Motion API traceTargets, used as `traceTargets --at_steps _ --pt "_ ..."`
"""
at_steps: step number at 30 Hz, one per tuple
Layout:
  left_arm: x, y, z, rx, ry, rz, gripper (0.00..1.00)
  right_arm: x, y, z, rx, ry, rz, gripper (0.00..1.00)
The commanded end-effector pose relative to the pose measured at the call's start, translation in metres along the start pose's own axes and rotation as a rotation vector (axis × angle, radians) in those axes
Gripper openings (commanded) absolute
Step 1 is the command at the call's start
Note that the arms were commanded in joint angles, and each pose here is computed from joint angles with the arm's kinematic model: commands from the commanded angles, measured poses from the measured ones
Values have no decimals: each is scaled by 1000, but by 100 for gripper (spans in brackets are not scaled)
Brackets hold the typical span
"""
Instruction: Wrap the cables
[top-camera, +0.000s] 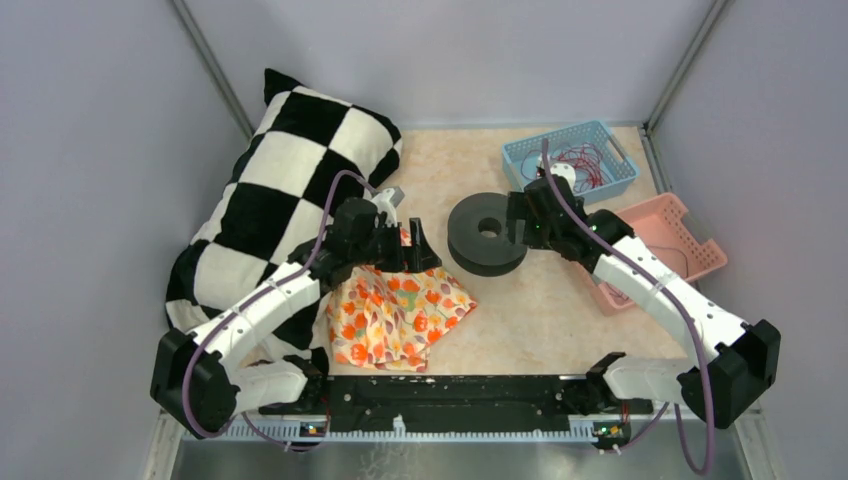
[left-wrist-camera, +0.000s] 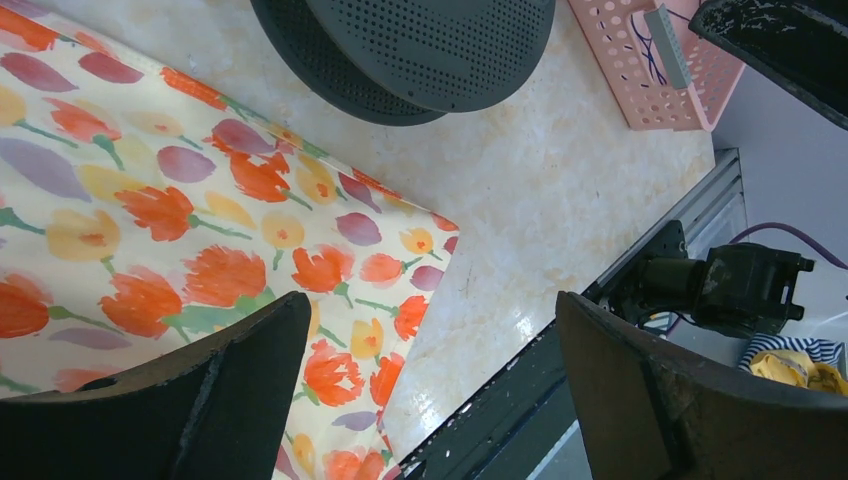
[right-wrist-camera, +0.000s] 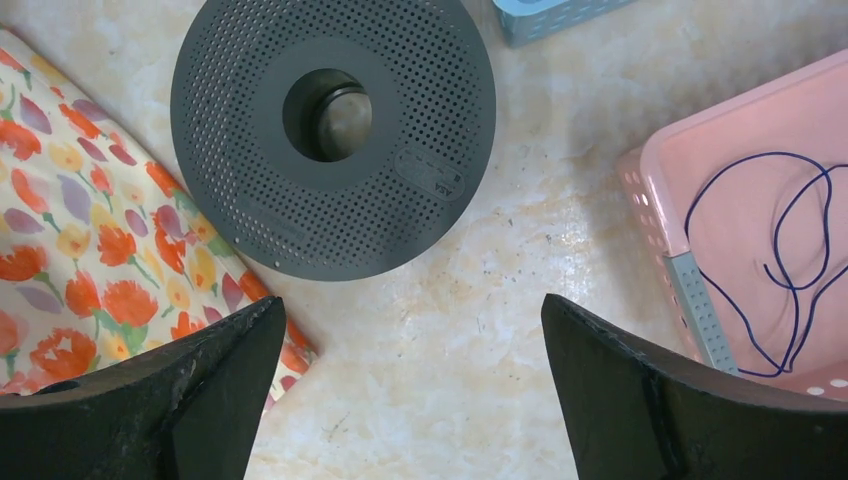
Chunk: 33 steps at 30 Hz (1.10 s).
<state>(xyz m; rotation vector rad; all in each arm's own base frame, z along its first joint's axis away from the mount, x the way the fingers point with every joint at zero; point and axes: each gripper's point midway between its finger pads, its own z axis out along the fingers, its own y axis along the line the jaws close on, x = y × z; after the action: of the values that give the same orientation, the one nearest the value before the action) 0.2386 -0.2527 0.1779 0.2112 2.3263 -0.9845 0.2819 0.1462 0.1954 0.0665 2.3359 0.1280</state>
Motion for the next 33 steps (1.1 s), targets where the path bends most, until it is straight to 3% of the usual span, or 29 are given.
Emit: traceTargets --at_steps 1,14,19,30,33 --pt "-14 -17 -2 57 -31 16 99 -21 -1 -15 -6 -85 45 99" --pt "-23 -17 -5 37 -69 21 99 -8 -10 -8 16 -60 47 99" --pt "-28 -6 -5 -22 -111 6 99 -10 -20 14 -66 -14 152 99" --pt "-34 3 3 -72 -128 -39 98 -13 10 80 -174 90 234 99" --pt "-34 0 10 -64 -79 -10 98 -7 13 85 -207 114 258 99"
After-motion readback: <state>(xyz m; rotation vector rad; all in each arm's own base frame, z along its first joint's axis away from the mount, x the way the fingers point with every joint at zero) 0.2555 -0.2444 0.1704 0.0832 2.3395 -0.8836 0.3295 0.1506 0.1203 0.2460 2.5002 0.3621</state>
